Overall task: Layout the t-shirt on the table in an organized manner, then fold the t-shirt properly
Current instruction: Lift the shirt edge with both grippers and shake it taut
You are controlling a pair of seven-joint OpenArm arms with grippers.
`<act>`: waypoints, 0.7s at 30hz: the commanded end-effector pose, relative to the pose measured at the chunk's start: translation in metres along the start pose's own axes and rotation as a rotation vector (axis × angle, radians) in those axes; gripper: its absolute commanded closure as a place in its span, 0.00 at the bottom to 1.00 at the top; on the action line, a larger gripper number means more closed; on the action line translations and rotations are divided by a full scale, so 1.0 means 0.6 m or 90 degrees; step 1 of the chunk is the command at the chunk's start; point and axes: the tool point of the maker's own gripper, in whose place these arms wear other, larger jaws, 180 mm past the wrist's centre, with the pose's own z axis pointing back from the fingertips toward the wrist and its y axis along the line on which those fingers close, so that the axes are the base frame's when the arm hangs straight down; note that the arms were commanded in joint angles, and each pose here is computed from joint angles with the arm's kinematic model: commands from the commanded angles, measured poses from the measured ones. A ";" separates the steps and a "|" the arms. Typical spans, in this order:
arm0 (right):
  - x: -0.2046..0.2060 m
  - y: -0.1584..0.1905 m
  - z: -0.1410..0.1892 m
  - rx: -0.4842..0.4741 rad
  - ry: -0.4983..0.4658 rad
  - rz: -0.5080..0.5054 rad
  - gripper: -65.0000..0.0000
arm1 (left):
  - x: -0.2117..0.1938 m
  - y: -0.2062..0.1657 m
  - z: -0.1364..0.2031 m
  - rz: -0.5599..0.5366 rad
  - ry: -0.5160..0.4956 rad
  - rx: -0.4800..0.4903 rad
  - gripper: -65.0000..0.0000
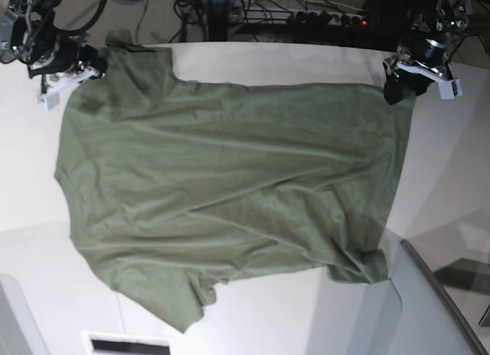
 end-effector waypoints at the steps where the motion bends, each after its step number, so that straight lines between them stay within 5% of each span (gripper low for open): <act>1: -0.008 -0.006 0.002 -0.010 0.015 0.003 1.00 | 0.012 0.004 0.001 -0.005 -0.008 0.001 0.32; 4: -0.008 -0.007 0.003 -0.011 0.014 0.003 1.00 | 0.009 -0.004 -0.001 0.005 -0.014 -0.001 0.36; 11: -0.007 -0.009 0.004 -0.013 0.014 0.005 1.00 | 0.008 -0.004 -0.002 0.008 -0.015 -0.001 0.70; 21: -0.008 -0.010 0.008 -0.015 0.013 0.010 1.00 | 0.033 -0.009 -0.018 0.005 -0.032 -0.007 1.00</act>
